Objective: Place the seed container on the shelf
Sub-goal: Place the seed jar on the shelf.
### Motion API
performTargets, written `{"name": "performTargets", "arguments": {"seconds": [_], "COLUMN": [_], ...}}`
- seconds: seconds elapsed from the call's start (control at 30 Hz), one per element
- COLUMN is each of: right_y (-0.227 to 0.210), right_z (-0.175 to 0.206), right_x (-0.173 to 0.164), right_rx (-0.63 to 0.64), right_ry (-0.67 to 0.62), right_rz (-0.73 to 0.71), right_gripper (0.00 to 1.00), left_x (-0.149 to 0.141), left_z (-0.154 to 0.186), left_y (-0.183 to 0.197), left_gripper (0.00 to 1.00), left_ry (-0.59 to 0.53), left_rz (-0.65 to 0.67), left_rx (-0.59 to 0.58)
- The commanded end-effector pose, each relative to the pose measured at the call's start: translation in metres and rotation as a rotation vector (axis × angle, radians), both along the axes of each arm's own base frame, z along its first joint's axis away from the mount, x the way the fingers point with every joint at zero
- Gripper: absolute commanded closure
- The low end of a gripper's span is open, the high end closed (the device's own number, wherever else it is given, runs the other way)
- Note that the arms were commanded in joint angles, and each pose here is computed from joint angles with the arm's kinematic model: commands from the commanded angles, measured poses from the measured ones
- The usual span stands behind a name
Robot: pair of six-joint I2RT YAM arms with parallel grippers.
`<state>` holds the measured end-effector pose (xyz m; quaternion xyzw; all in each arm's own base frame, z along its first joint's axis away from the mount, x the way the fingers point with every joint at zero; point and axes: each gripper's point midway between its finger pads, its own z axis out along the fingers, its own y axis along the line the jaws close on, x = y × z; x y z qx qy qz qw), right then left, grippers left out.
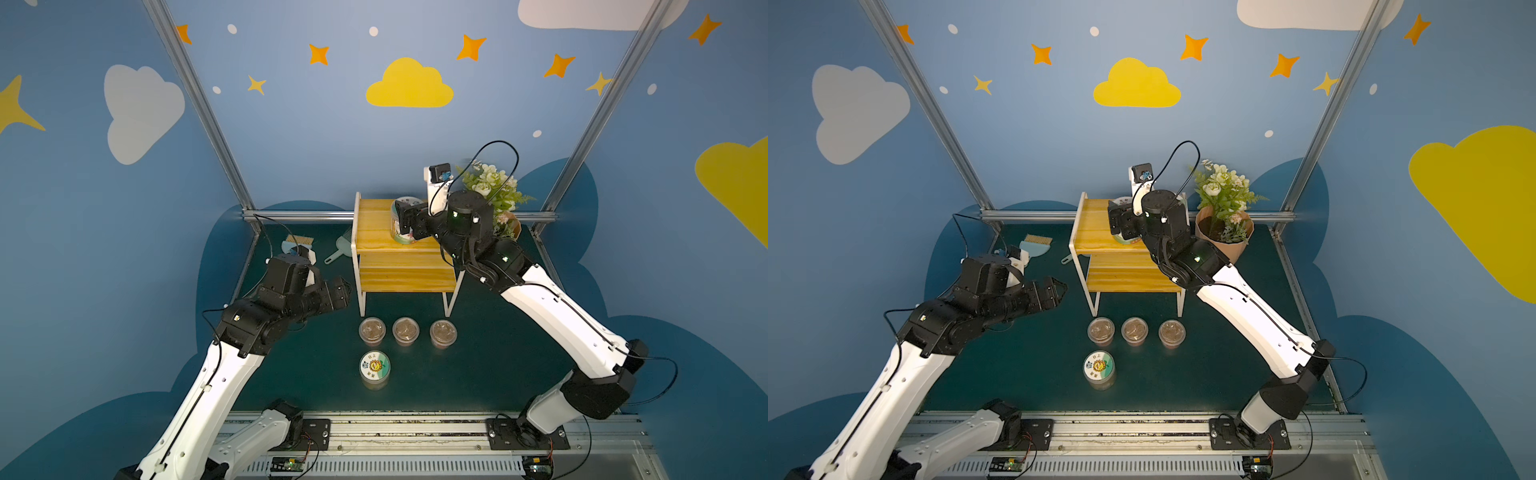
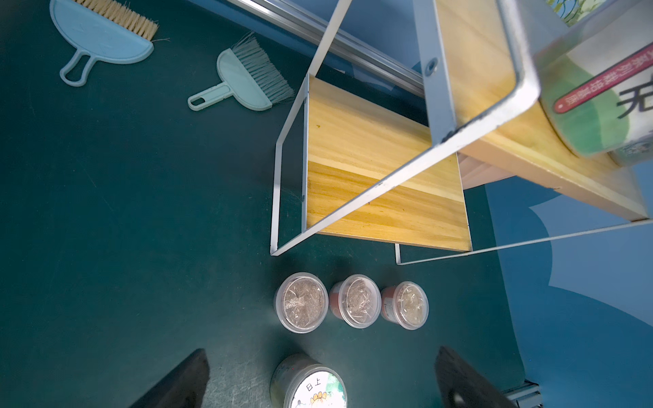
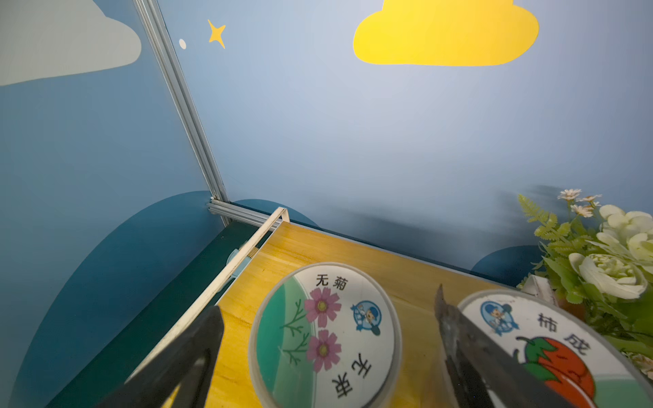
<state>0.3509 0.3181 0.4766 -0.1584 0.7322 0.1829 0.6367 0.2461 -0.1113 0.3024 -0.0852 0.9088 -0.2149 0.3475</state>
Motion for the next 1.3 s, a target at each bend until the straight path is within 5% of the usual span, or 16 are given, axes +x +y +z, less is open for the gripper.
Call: {"name": "performTargets", "arguments": {"seconds": [0.0, 0.3, 0.73, 1.27], "right_y": [-0.021, 0.016, 0.07, 0.025], "right_z": [0.021, 0.005, -0.045, -0.041], "right_x": [-0.027, -0.07, -0.015, -0.024], "right_rx": [0.014, 0.036, 0.023, 0.083], "right_ry": [0.005, 0.073, 0.156, 0.08], "right_rz": [0.001, 0.137, 0.041, -0.061], "right_gripper": [0.05, 0.15, 0.15, 0.14], "left_x": [-0.016, -0.04, -0.042, -0.055], "left_z": [-0.013, -0.046, -0.048, -0.067], "left_y": [0.004, 0.001, -0.007, -0.007], "left_gripper": [0.0, 0.0, 0.0, 0.0], "left_ry": [0.062, 0.133, 0.102, 0.127], "left_rz": [0.003, 0.011, -0.003, -0.028], "left_rx": [-0.002, -0.046, -0.038, -0.022]}}
